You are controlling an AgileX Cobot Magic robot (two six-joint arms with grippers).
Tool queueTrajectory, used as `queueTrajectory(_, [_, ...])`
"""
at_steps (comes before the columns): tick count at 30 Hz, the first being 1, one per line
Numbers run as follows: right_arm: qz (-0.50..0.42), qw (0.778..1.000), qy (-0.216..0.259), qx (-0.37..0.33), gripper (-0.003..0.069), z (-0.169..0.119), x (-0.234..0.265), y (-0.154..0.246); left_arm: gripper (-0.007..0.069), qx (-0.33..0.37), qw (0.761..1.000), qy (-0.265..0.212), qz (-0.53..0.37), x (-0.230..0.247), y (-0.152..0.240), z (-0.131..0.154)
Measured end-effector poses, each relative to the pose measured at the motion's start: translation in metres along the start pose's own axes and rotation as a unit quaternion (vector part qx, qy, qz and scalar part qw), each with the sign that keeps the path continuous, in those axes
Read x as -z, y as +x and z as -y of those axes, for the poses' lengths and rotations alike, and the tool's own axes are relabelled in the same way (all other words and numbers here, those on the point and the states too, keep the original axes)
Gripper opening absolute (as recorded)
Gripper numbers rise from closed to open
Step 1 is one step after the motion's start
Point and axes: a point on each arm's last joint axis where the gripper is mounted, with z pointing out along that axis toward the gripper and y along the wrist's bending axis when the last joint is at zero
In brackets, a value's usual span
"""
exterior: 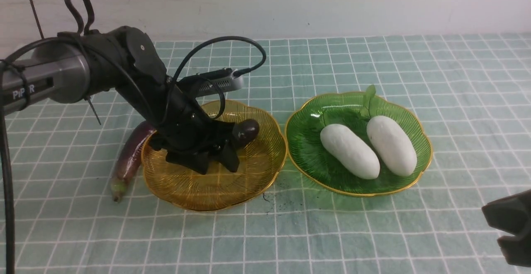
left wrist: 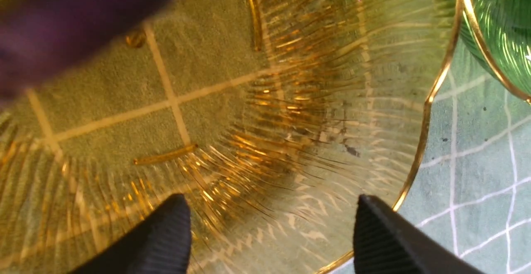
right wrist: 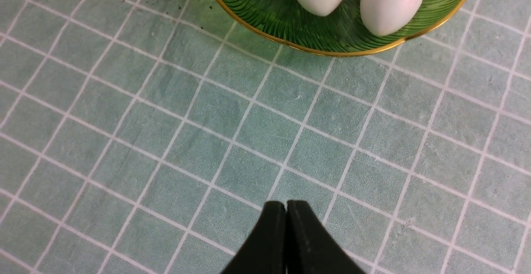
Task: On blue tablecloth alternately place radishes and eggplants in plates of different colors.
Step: 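Pick up the eggplant and place it in the yellow plate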
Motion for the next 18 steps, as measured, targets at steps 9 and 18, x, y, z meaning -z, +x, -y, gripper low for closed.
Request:
queueTrajectory(9, [0.000,1.000,-0.001,-0.001,-0.0015,0.000,0.000,0.000,0.0454,-0.042,0.997,-0.060,0.004,0.054,-0.023,-0.012])
queueTrajectory(18, [-0.002,1.000,-0.001,-0.001,-0.0015,0.000,0.000,0.000,0.0032,-0.001,0.987,-0.161,0.019,0.105,-0.011,-0.071])
